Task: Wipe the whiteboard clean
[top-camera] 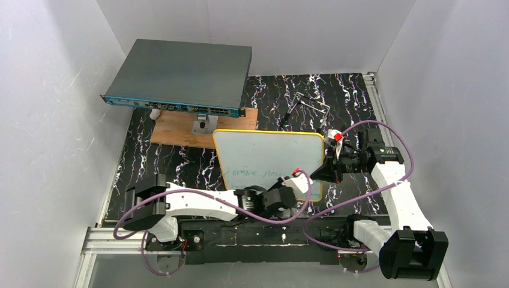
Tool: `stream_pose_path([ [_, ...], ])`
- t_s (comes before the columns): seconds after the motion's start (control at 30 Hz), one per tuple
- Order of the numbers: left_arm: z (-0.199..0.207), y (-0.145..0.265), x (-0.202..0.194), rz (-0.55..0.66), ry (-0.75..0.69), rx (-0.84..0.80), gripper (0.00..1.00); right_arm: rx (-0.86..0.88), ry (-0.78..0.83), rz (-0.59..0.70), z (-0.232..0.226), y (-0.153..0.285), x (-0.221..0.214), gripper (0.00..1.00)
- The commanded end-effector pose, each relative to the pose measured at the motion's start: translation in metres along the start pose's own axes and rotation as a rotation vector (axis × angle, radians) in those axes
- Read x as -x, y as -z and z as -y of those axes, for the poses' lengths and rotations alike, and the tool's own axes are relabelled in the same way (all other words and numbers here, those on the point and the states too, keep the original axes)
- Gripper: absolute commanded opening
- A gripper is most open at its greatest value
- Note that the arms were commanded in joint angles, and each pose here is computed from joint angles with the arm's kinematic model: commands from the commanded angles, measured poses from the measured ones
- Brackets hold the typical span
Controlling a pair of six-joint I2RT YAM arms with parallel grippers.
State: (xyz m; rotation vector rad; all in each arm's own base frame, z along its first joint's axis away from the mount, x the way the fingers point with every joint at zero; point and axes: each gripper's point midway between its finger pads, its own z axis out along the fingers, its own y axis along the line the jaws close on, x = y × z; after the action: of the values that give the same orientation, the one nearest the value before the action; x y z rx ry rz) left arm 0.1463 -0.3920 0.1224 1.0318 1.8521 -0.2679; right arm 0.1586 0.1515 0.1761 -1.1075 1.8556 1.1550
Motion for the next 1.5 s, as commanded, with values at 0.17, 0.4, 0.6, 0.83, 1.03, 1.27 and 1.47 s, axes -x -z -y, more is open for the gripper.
stream_pose_path([
  [0.17, -0.084, 0.043, -0.020, 0.108, 0.347, 0.090, 0.00, -0.012, 0.006, -0.060, -0.005, 0.002, -0.008, 0.01],
  [0.4, -0.142, 0.067, -0.045, 0.236, 0.623, 0.231, 0.00, -0.010, 0.004, -0.057, -0.005, 0.002, -0.007, 0.01],
  [0.6, -0.170, 0.075, -0.091, 0.211, 0.764, 0.350, 0.00, -0.016, -0.003, -0.057, -0.004, 0.002, -0.006, 0.01],
  [0.83, -0.188, 0.076, -0.113, 0.227, 0.828, 0.411, 0.00, -0.056, -0.035, -0.071, 0.006, 0.002, -0.007, 0.01],
  [1.03, -0.198, 0.064, -0.109, 0.253, 0.826, 0.394, 0.00, -0.067, -0.052, -0.074, 0.009, 0.002, -0.008, 0.01],
  [1.27, -0.161, 0.028, -0.082, 0.262, 0.626, 0.111, 0.00, -0.064, -0.058, -0.070, 0.008, 0.002, -0.007, 0.01],
  [1.47, -0.123, 0.019, -0.103, 0.185, 0.617, -0.015, 0.00, -0.063, -0.057, -0.070, 0.008, 0.002, -0.006, 0.01],
])
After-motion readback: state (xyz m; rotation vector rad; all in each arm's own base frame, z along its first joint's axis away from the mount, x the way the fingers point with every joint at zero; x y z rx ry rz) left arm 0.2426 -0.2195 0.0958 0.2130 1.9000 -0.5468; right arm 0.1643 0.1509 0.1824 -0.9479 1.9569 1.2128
